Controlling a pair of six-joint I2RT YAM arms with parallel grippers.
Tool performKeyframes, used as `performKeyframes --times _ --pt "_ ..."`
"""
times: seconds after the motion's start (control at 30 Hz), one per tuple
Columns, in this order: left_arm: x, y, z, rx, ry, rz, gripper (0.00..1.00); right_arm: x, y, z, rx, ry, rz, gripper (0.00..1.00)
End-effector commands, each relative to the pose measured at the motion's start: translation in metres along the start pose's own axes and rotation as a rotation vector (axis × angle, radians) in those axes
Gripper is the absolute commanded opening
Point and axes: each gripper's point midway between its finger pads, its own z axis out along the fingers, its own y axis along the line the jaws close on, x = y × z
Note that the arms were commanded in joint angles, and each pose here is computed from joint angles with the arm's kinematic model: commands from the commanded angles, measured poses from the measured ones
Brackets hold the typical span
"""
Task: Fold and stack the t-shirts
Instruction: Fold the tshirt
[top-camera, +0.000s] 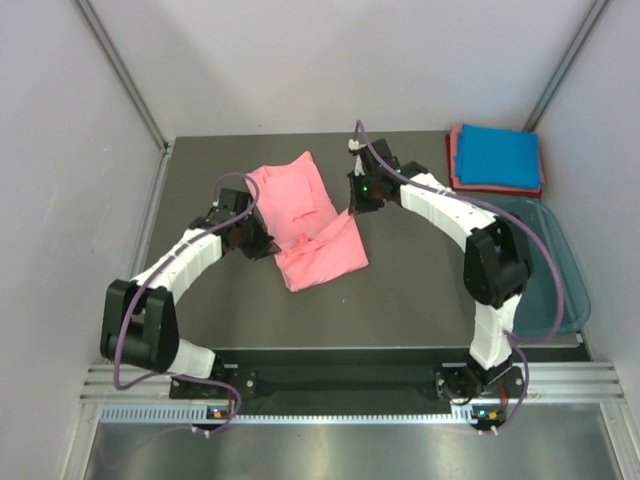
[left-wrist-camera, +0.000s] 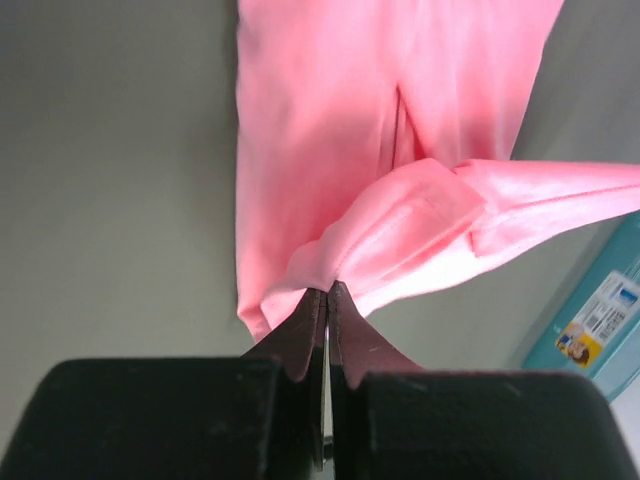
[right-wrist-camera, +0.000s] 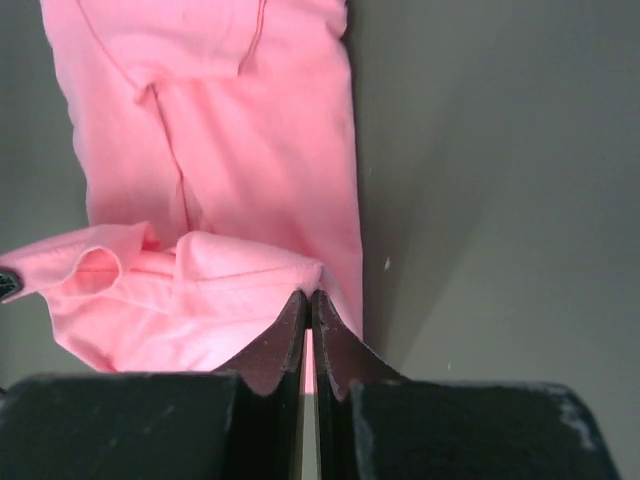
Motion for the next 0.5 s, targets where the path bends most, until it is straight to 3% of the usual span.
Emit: performKeyframes --times 0.0,0.47 --pt "-0.035 -0.014 -0.002 0.064 -0.038 0.066 0.0 -0.035 -0.001 0.003 -0.057 -0.043 -0.02 0.0" --pt "-0.098 -0.003 0.046 0.099 0.026 0.002 0.0 -0.095 0.005 0.056 -0.215 -0.096 -0.007 0.0"
